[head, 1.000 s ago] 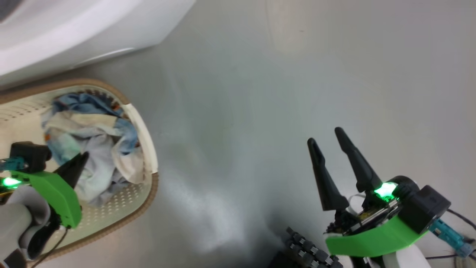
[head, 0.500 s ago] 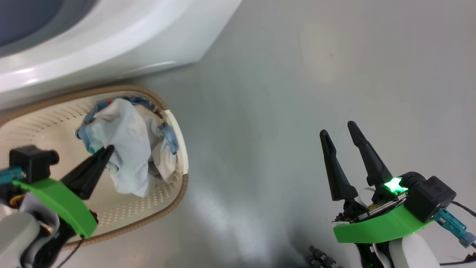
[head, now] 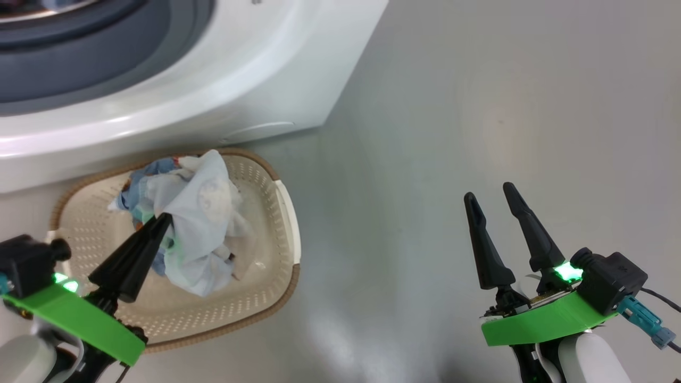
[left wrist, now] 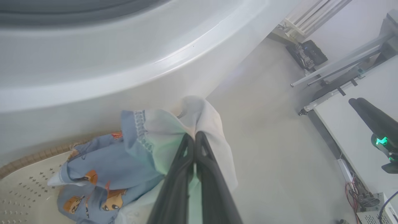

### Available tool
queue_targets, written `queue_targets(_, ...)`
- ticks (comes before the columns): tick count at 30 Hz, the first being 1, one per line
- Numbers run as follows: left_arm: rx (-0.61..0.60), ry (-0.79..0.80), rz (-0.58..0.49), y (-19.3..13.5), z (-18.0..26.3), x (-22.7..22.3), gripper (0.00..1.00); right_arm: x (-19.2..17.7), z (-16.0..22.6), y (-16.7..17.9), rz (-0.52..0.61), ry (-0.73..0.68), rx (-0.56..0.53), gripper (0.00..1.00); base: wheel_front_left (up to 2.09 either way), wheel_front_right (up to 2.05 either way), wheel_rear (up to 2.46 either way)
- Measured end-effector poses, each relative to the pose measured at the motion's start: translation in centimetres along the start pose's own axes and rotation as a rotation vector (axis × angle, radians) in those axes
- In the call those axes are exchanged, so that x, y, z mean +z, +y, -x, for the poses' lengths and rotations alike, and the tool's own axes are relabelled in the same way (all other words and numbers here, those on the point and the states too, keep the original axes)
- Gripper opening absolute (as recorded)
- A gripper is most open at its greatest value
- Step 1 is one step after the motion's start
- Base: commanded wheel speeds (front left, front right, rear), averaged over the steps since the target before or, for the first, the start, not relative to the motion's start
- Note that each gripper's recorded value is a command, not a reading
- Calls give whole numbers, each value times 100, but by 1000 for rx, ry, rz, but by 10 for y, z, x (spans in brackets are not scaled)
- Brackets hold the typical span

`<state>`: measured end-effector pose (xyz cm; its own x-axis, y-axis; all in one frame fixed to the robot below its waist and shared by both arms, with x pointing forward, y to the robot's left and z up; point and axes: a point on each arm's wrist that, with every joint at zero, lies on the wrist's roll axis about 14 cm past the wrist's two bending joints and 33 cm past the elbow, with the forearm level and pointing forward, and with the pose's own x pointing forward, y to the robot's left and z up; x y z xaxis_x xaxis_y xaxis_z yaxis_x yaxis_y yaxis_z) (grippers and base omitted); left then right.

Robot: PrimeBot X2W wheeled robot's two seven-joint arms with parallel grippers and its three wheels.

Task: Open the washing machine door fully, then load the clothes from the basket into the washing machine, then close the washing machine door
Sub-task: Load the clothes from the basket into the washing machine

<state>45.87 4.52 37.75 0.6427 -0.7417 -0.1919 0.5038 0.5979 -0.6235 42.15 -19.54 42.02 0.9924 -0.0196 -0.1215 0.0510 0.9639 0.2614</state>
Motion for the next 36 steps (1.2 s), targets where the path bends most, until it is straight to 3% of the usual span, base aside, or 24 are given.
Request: queue_targets(36, 91, -536, -74, -74, 93, 130, 0, 58, 23, 27, 23, -148, 78, 100, 0, 0, 0)
